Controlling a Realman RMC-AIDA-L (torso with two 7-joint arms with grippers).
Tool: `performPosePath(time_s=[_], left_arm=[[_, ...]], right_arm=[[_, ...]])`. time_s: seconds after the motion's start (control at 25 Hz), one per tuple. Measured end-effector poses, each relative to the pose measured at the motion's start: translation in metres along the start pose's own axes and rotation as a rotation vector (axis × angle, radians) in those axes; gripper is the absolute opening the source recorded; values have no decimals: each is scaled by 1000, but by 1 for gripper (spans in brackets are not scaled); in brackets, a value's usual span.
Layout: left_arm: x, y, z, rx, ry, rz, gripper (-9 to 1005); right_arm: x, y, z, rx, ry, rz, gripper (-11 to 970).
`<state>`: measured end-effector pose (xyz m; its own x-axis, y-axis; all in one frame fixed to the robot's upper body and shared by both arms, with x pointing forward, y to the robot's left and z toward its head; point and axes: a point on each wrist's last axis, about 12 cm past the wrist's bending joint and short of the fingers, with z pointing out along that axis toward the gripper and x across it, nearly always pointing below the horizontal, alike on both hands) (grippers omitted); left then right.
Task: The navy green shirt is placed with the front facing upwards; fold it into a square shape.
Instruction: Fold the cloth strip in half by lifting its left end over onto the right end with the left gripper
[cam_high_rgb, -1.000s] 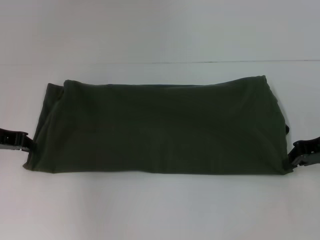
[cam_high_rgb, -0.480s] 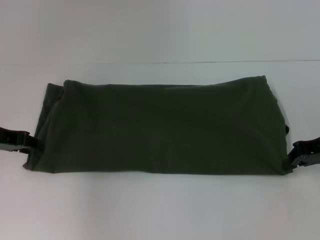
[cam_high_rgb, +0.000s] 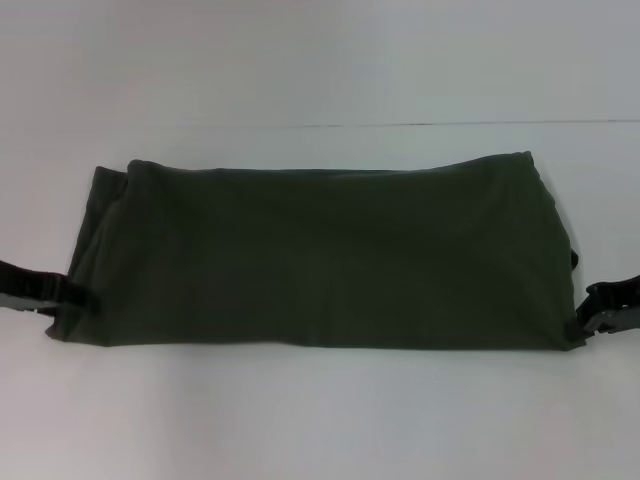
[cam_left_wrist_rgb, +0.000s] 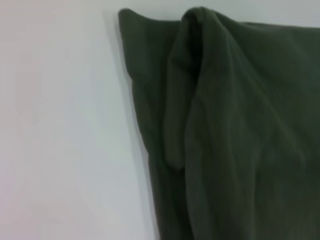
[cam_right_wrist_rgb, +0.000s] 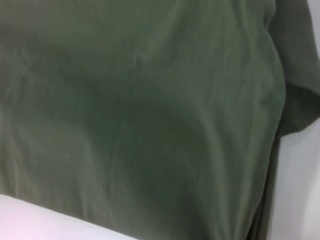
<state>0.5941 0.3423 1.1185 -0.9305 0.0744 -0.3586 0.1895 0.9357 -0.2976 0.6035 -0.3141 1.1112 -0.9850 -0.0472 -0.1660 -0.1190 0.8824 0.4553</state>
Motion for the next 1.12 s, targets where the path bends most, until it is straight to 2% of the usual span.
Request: performPosePath(time_s=[0.24,0.88,1.0,1.12], left_arm=[[-1,-2,3,3,5,5,650],[-2,-14,10,21,52,45,643],[-2,-14,9,23,55,49,632],[-2,-16,10,23,60,62,576]], right_arm=[[-1,0,0,0,-2,0,16],[0,0,0,0,-6,3,17],[0,-1,0,0,-7,3,17],[-1,-1,0,-1,-9,4,17]])
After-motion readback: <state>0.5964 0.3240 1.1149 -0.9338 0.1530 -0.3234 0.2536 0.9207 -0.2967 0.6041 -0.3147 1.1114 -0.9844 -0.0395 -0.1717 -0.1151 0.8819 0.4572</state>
